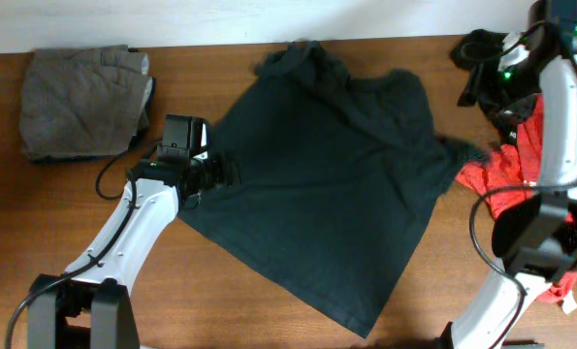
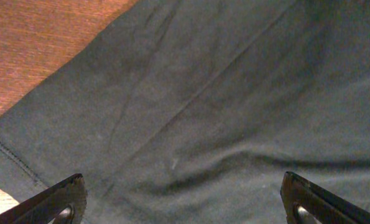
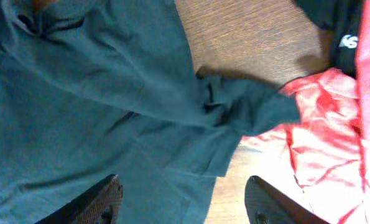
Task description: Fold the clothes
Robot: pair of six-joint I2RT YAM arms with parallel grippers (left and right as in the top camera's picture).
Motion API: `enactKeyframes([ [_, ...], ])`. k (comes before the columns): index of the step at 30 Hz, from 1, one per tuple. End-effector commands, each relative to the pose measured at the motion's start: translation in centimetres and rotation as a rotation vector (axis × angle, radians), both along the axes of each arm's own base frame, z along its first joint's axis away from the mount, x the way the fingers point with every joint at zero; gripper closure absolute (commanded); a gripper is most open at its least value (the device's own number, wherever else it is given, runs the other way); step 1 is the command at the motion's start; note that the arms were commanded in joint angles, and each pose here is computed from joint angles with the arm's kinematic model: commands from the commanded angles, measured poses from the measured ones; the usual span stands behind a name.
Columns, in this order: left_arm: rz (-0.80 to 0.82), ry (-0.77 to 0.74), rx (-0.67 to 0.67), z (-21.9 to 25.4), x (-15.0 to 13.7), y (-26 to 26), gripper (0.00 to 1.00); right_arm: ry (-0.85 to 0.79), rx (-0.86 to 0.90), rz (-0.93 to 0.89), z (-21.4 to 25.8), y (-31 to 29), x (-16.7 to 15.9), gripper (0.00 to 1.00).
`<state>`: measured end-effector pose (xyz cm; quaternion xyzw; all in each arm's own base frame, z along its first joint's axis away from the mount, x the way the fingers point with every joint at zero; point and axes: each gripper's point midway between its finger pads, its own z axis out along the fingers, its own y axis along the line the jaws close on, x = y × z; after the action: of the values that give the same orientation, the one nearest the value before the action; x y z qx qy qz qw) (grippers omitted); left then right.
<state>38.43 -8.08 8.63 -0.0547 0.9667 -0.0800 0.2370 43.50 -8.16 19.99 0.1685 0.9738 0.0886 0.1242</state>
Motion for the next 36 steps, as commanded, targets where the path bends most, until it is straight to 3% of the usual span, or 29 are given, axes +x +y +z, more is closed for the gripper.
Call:
enactKeyframes([
  [1, -0.017, 0.009, 0.002, -0.3, -0.1, -0.1, 0.01, 0.025, -0.023, -0.003, -0.2, -0.4, -0.5, 0.31],
  [17, -0.016, 0.135, 0.026, -4.6, -1.0, 0.1, 0.01, 0.027, -0.02, 0.027, -0.3, 0.6, -0.4, 0.3],
  [36, 0.043, 0.291, 0.032, -11.9, -1.8, 0.3, 0.01, -0.036, -0.039, 0.37, 0.0, 13.3, 1.1, 0.3],
])
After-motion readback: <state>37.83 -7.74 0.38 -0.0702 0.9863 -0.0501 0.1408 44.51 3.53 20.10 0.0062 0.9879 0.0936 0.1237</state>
